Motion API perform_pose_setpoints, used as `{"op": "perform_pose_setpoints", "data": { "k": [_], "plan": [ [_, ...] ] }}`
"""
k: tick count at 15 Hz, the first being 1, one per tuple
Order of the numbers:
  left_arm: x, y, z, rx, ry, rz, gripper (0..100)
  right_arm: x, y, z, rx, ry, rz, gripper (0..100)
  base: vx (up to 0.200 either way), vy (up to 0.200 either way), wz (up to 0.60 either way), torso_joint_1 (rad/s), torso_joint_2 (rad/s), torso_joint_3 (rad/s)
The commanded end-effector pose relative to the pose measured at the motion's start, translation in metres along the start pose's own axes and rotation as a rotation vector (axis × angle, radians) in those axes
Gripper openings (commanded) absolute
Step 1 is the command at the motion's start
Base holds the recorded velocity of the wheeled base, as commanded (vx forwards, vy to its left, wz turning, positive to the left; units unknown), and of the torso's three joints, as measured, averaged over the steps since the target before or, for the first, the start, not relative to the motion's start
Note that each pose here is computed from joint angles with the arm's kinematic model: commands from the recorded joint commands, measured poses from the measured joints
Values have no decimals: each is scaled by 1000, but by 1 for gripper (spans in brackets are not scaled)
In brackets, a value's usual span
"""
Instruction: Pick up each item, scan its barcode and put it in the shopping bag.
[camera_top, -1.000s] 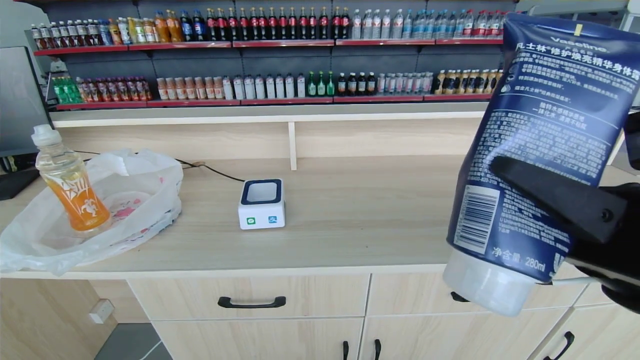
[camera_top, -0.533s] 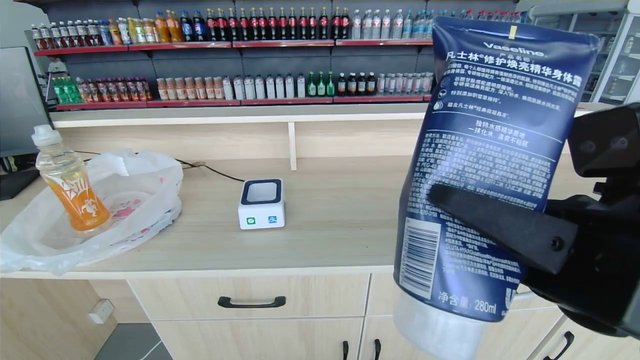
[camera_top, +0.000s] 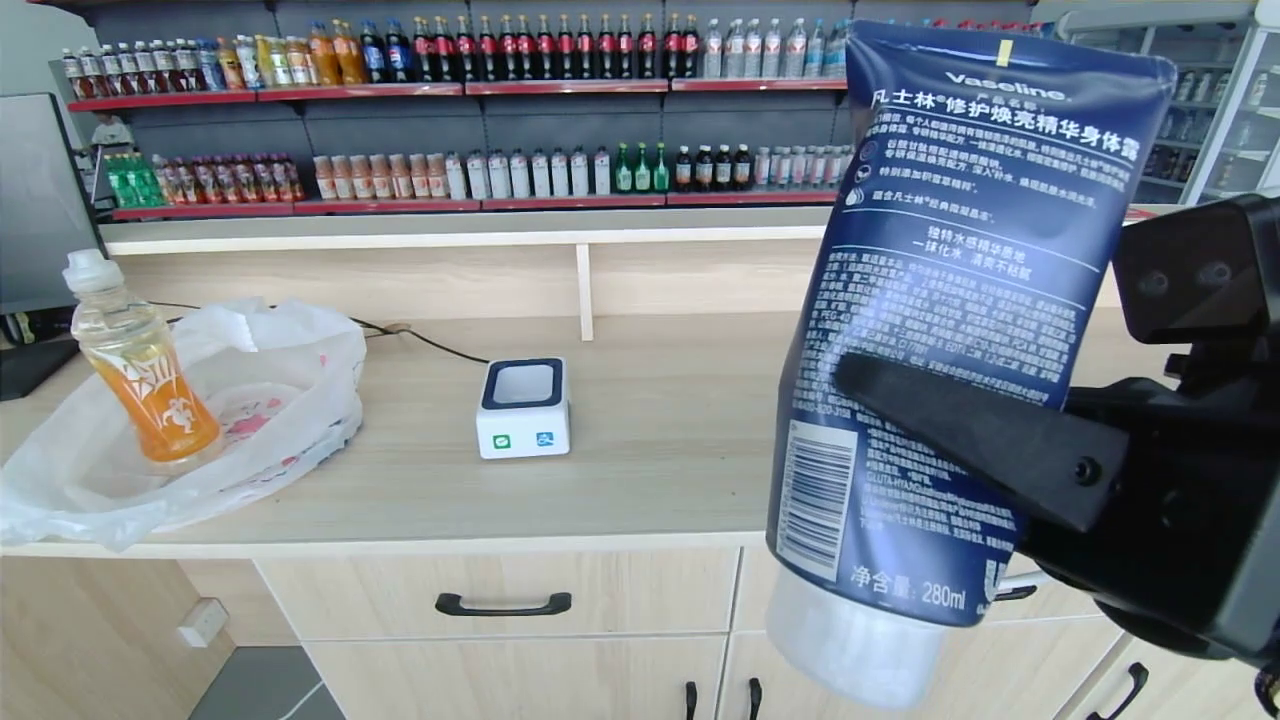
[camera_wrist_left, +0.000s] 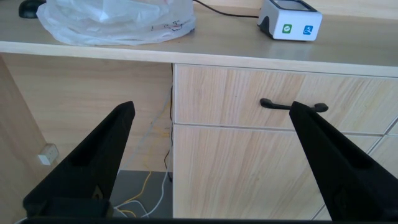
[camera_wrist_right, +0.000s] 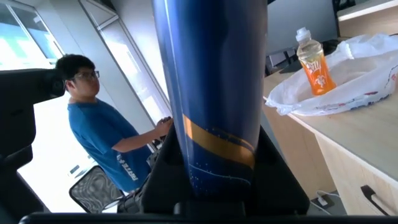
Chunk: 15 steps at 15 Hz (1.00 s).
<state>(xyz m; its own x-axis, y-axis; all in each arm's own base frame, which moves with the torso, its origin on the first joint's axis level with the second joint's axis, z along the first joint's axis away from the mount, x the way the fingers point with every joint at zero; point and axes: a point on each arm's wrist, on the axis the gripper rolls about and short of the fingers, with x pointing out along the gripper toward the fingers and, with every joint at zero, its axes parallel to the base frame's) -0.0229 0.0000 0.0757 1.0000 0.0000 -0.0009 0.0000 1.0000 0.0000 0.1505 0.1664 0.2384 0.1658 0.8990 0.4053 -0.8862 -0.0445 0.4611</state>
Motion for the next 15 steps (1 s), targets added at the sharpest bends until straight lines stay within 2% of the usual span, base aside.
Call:
{"op": "perform_pose_setpoints", "data": {
  "k": [1,15],
  "plan": [
    [0,0,0,0,1,0,100,1,-1,0,2,1,1,0,0,0,0,0,0,0],
    [0,0,0,0,-1,0,100,3,-6,-2,-2,0,-2,0,0,0,0,0,0,0]
  ]
}}
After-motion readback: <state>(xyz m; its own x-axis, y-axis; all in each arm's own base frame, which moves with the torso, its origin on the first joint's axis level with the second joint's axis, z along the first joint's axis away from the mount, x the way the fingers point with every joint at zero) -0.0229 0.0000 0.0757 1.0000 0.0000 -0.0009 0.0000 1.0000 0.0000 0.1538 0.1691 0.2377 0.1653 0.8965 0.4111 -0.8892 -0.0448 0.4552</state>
